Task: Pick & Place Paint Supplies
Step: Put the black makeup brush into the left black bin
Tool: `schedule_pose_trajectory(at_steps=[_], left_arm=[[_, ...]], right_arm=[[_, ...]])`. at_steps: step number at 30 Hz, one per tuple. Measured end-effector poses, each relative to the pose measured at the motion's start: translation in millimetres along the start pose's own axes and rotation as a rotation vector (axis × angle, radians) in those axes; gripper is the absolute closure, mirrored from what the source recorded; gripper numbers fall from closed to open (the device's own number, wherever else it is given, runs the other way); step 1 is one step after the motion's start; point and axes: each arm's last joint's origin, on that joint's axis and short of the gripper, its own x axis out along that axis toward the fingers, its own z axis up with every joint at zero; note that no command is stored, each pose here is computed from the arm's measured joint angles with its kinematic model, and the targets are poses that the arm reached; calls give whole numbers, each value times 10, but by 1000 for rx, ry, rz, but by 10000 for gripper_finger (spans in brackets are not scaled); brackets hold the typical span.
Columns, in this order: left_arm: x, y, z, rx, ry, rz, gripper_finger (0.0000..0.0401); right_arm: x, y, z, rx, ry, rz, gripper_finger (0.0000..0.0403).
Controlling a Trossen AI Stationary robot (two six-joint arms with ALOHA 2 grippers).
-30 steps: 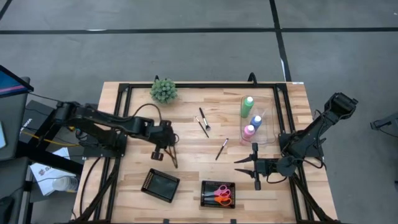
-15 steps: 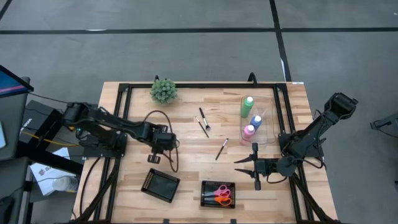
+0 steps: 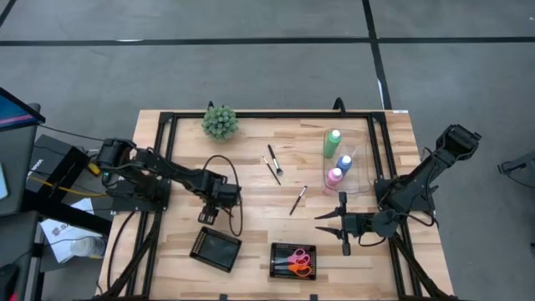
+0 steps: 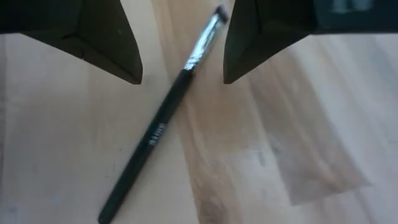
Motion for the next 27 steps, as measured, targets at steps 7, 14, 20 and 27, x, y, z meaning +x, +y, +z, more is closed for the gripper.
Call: schedule_pose_trajectory(at_steps=[7,14,20,27], left_arm=[[118,-15,-98,-18,-11,6,229],[135,-17,-95,-15,-25,7,336],[137,-13,-87,1,-32,23,385],[97,-9,-95,-7,-52,42,393]], right_arm=[[0,0,0,0,0,0,294],[0,0,0,0,0,0,294],[0,0,0,0,0,0,294],[0,0,0,0,0,0,294]])
